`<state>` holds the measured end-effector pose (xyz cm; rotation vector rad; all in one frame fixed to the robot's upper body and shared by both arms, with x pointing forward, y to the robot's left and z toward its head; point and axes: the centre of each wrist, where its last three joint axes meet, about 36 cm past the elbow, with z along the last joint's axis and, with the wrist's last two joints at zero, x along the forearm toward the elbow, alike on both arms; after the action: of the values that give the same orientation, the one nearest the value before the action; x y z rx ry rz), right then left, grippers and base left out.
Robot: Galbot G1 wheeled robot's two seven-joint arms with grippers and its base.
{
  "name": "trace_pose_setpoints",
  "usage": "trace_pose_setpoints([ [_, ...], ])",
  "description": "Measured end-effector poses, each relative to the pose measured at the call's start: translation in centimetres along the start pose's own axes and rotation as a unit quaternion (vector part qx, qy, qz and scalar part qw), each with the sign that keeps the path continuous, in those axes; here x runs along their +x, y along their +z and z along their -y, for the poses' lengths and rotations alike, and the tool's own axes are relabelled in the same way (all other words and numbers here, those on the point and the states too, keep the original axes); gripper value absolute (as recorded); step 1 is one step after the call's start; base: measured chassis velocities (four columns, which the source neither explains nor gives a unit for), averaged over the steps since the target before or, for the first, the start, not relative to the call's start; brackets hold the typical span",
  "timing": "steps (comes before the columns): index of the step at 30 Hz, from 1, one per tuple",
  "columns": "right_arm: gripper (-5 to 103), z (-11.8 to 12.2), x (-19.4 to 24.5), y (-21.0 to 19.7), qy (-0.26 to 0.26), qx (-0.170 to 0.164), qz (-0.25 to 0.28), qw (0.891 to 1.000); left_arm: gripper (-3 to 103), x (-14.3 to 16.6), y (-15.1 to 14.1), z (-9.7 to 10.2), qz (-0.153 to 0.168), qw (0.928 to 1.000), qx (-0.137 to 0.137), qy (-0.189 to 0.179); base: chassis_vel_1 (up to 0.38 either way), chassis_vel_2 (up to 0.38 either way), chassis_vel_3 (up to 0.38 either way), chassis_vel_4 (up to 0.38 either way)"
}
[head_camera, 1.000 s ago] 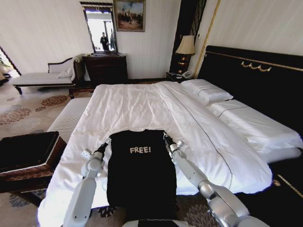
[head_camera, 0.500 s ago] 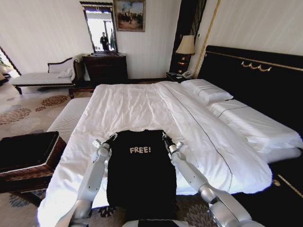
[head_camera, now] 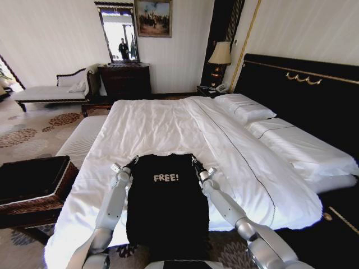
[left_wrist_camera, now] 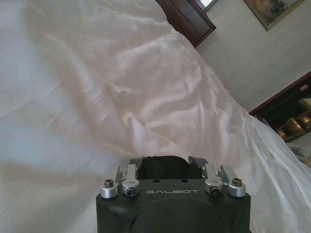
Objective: Fold the clothes on the bed and place them into the basket.
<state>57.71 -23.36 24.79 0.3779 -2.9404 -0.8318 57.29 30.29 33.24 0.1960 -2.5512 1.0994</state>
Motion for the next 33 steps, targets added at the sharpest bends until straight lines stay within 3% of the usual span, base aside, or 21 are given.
trace_pose_setpoints([
  [3,0,-0.1,-0.1,-0.1,0.000,0.001,0.002,1.000,40,0.2,0.0,-0.3,-0.001,1.0000,0.003,-0.001,0.000,0.000,0.000,0.000],
  [6,0,-0.1,-0.1,-0.1,0.000,0.001,0.003,1.000,36,0.3,0.0,-0.5,-0.001,1.0000,0.004,-0.001,0.000,0.000,0.000,0.000],
  [9,0,-0.2,0.0,-0.1,0.002,0.005,0.007,1.000,20,0.5,-0.3,-0.9,0.002,1.0000,0.006,0.000,0.000,0.000,0.000,0.000],
  [12,0,-0.3,0.0,-0.2,0.003,0.006,0.010,1.000,14,0.6,-0.5,-1.0,0.004,1.0000,0.007,0.001,0.000,0.000,0.000,0.000],
  [13,0,-0.6,0.0,-0.3,0.002,0.005,0.015,1.000,4,0.9,-0.8,-1.0,0.006,1.0000,0.006,0.003,0.000,0.000,0.000,0.000],
  [17,0,-1.5,0.0,-0.9,-0.004,0.002,0.027,1.000,2,1.6,-1.3,-0.8,0.013,0.9998,0.006,0.013,0.000,0.000,0.000,0.000],
  [20,0,-4.2,1.1,-3.2,-0.025,-0.006,0.058,0.998,2,4.7,-3.0,0.2,0.030,0.9985,-0.005,0.046,0.000,0.000,0.000,0.000],
  [26,0,-7.0,4.1,-6.9,-0.051,-0.019,0.093,0.994,2,10.0,-5.1,1.1,0.070,0.9937,-0.039,0.079,0.000,0.000,0.000,0.000],
  [29,0,-7.8,6.4,-10.5,-0.073,-0.012,0.116,0.990,2,14.3,-8.0,3.3,0.103,0.9866,-0.038,0.121,0.000,0.000,0.000,0.000],
  [30,0,-7.8,6.4,-10.5,-0.073,-0.012,0.116,0.990,2,14.3,-8.0,3.3,0.103,0.9866,-0.038,0.121,0.000,0.000,0.000,0.000],
  [33,0,-9.7,7.4,-15.9,-0.114,-0.012,0.141,0.983,2,18.2,-12.5,6.8,0.130,0.9767,-0.026,0.169,0.000,0.000,0.000,0.000],
])
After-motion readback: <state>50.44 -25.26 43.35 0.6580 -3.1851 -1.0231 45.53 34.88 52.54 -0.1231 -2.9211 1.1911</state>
